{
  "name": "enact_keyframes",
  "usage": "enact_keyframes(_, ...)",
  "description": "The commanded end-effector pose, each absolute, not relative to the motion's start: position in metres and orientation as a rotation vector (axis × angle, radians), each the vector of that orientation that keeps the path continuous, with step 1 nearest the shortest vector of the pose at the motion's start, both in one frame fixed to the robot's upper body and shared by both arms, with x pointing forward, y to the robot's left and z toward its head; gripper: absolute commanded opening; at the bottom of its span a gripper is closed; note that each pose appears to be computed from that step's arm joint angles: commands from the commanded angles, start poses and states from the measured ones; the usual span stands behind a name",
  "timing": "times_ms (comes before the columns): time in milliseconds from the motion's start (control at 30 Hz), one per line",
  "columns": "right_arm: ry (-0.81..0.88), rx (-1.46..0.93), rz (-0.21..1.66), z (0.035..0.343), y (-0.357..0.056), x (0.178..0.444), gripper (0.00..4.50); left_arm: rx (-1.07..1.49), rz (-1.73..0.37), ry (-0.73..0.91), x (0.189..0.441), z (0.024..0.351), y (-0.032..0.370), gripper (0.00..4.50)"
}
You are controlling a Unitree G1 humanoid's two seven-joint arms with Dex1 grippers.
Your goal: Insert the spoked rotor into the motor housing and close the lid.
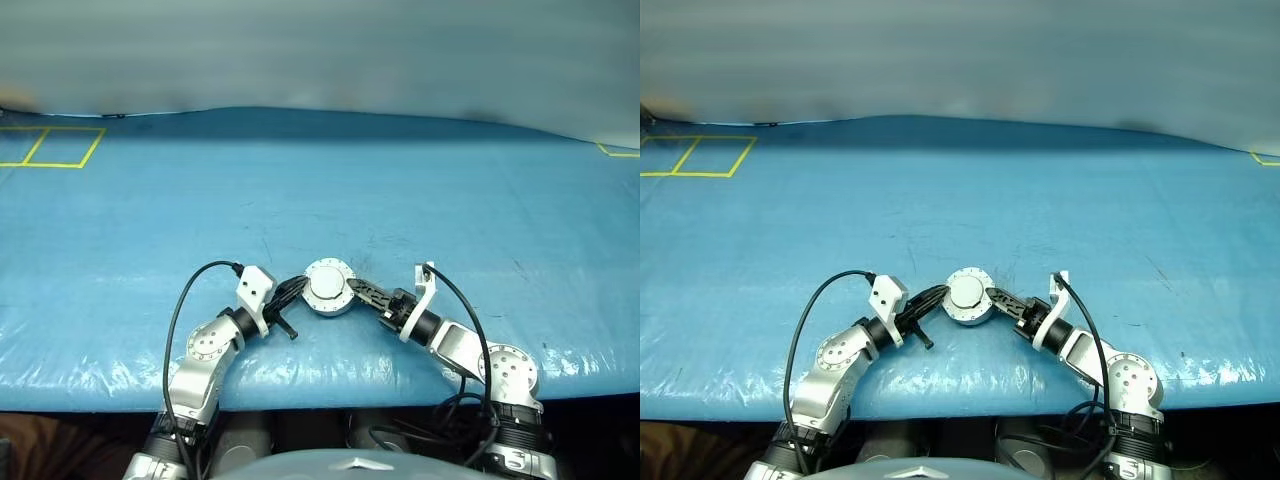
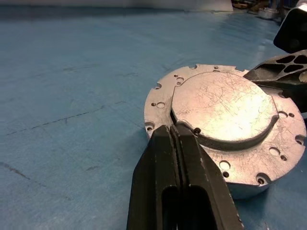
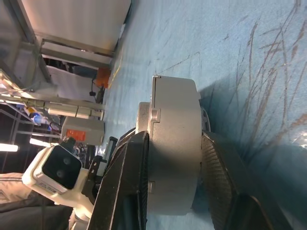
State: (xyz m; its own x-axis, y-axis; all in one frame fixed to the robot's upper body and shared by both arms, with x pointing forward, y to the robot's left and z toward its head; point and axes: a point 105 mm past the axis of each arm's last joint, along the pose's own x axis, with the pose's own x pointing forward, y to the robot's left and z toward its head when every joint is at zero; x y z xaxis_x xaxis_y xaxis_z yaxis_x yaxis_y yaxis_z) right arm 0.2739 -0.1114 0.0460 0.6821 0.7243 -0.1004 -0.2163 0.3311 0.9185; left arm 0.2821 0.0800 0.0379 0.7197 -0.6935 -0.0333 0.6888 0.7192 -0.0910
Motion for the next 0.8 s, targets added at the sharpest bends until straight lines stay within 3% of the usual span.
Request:
enact_keyframes(33, 0.454, 1.136, 0.615, 0.060, -0.122, 0.286, 1.20, -0.295, -0.659, -0.006, 0.289, 0.063, 0.093, 0.00)
enact_keyframes(267, 0.258, 1.241, 0.629, 0.099, -0.119, 0.303, 1.20, -0.593, -0.581, -0.029, 0.289, 0.081, 0.105, 0.00)
enact_keyframes(467, 0.168, 1.287, 0.696, 0.127, -0.106, 0.306, 1.20, -0.625, -0.623, -0.037, 0.286, 0.088, 0.100, 0.00)
enact_keyframes(567, 0.122, 1.305, 0.718, 0.143, -0.098, 0.310, 1.20, -0.718, -0.676, -0.060, 0.285, 0.094, 0.091, 0.62)
enact_keyframes(800, 0.121, 1.296, 0.800, 0.158, -0.082, 0.306, 1.20, -0.918, -0.733, -0.051, 0.284, 0.104, 0.077, 2.90)
